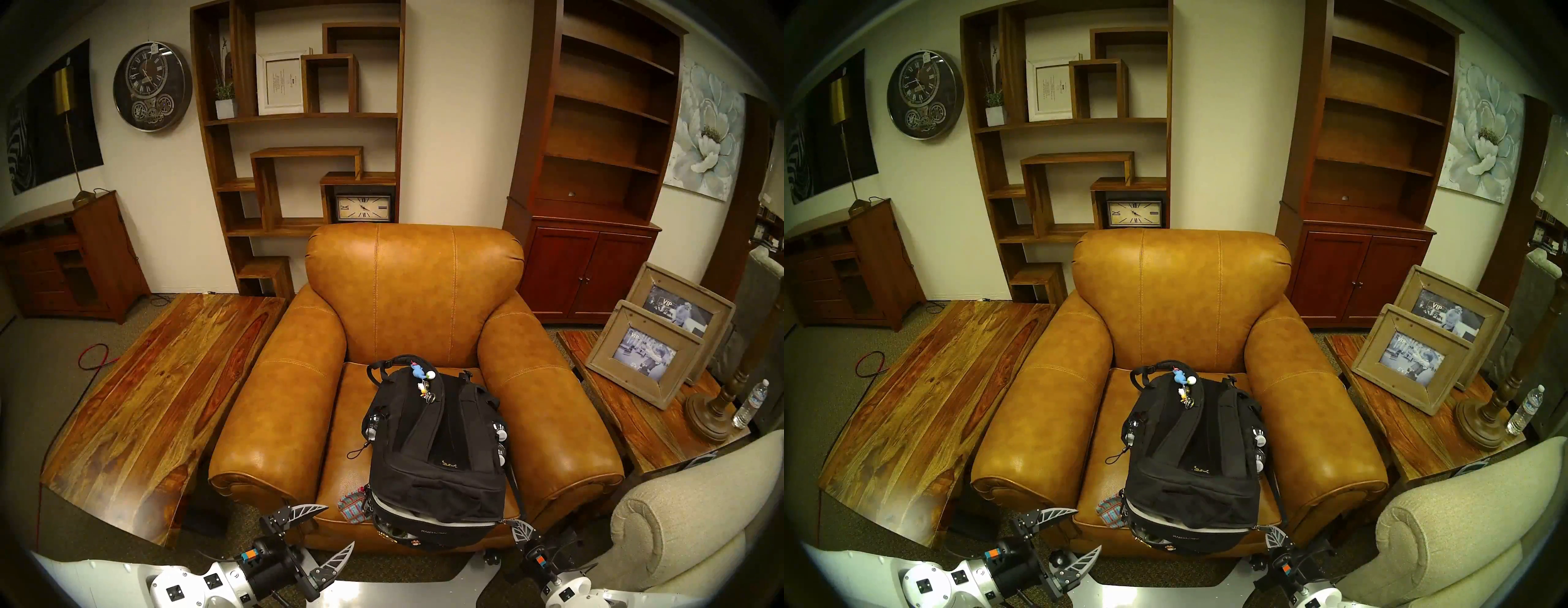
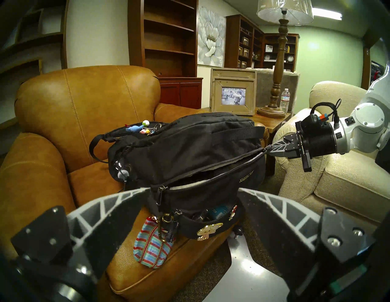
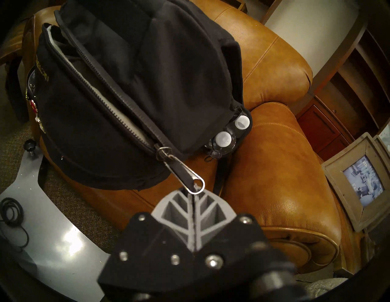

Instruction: Open a bag with a zipper

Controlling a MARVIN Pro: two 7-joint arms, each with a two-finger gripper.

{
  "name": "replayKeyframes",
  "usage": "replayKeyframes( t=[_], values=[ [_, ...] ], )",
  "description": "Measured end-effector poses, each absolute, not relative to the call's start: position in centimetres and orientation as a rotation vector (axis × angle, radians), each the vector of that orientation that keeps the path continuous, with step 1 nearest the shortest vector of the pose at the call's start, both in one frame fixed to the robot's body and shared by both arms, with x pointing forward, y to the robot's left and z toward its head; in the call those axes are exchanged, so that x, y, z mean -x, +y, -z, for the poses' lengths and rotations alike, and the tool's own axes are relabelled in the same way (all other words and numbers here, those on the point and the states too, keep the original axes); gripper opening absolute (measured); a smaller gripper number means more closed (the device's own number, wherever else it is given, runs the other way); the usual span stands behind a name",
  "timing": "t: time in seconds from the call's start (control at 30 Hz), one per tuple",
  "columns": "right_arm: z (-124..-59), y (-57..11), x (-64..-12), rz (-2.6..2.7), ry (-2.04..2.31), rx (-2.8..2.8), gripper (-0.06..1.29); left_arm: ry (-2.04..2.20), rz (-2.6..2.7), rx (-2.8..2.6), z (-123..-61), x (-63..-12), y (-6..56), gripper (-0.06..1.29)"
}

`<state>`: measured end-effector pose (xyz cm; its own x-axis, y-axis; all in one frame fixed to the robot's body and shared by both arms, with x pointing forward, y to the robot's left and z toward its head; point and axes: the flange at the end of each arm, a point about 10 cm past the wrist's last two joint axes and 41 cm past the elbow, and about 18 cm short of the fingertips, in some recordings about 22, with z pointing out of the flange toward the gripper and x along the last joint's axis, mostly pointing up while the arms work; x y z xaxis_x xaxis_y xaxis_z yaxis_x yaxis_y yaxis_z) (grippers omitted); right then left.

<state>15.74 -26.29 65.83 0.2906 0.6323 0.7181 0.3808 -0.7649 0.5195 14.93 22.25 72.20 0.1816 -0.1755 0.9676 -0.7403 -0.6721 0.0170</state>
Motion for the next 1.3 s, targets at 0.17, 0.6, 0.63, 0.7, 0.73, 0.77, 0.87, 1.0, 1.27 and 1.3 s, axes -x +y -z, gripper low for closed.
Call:
replayKeyframes(
  t=[0.17, 0.6, 0.63, 0.7, 0.73, 0.77, 0.87, 1.0, 1.27, 1.3],
  values=[
    [-65.5, -26.4, -16.7, -1.446, 0.934, -2.284, -0.03, -0.855, -1.512, -1.973, -72.2, -14.9, 22.2, 1.15],
    [-64.3, -26.8, -18.6, -1.395, 0.954, -2.280, -0.03, -0.847, -1.517, -1.991, -72.3, -14.5, 22.4, 1.15],
    [-64.1, -26.9, -18.7, -1.391, 0.956, -2.282, -0.03, -0.848, -1.517, -1.992, -72.3, -14.5, 22.4, 1.15],
    [-63.7, -27.0, -19.2, -1.379, 0.958, -2.287, -0.03, -0.848, -1.517, -1.994, -72.3, -14.4, 22.5, 1.15],
    [-63.5, -27.1, -19.4, -1.375, 0.958, -2.289, -0.03, -0.848, -1.517, -1.995, -72.3, -14.4, 22.5, 1.15],
    [-63.3, -27.1, -19.7, -1.369, 0.958, -2.292, -0.03, -0.848, -1.517, -1.997, -72.3, -14.4, 22.5, 1.15],
    [-62.9, -27.3, -20.3, -1.360, 0.958, -2.295, -0.03, -0.848, -1.517, -1.999, -72.3, -14.3, 22.6, 1.15],
    [-62.2, -27.6, -21.6, -1.345, 0.955, -2.301, -0.03, -0.849, -1.516, -2.006, -72.3, -14.2, 22.8, 1.15],
    [-61.8, -27.3, -23.2, -1.363, 0.975, -2.298, -0.03, -0.850, -1.517, -2.008, -72.2, -14.1, 22.9, 1.15],
    [-62.0, -27.3, -23.3, -1.371, 0.976, -2.291, -0.03, -0.850, -1.518, -2.007, -72.3, -14.1, 22.8, 1.15]
  ],
)
